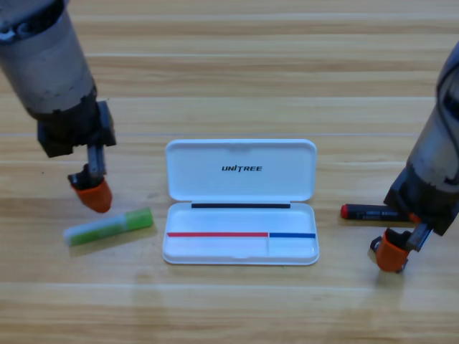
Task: Clean up eraser and pencils
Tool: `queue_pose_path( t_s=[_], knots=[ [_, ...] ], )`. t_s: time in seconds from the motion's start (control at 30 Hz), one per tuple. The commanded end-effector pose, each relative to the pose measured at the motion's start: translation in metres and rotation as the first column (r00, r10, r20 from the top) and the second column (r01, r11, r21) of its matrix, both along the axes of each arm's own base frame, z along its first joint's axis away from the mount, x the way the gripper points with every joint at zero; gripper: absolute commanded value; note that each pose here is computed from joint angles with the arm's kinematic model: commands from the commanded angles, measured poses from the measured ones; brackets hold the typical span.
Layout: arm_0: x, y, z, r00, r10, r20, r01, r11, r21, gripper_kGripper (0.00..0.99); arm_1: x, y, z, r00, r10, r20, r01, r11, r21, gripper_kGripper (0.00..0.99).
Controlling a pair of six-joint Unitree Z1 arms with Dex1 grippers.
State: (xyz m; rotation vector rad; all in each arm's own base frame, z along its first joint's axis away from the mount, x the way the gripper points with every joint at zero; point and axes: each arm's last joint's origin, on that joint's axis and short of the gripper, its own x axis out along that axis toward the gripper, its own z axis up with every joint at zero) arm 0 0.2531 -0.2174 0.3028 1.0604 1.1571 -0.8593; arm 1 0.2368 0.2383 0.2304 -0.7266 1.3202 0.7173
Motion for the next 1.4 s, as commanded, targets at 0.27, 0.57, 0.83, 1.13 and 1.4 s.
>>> queue_pose_path(
  t_s=[0.27, 0.57, 0.83, 1.13, 1.4],
  knots=[
    [0.040, 0.009, -0.059, 0.993, 0.080, -0.092, -0.078, 0.996, 0.035, 0.959, 0.028, 0.009, -0.041, 0.995, -0.037, -0.091, 0.037, 0.999, -0.006, 0.885],
    [0.036, 0.010, -0.095, 0.989, 0.046, -0.143, -0.041, 0.998, 0.042, 0.960, 0.035, 0.009, -0.057, 0.992, -0.064, -0.110, 0.059, 0.997, -0.043, 0.810],
    [0.028, 0.015, -0.114, 0.987, 0.040, -0.157, -0.034, 0.999, 0.040, 0.962, 0.037, 0.003, -0.062, 0.989, -0.083, -0.121, 0.076, 0.995, -0.063, 0.730],
    [0.024, 0.020, -0.126, 0.986, 0.030, -0.165, -0.023, 0.999, 0.046, 0.963, 0.038, 0.002, -0.070, 0.987, -0.075, -0.145, 0.063, 0.994, -0.087, 0.127],
    [0.025, 0.028, -0.130, 0.986, 0.026, -0.164, -0.020, 0.999, 0.042, 0.990, 0.040, -0.005, -0.075, 0.981, -0.082, -0.176, 0.061, 0.991, -0.121, 0.000]
  ],
)
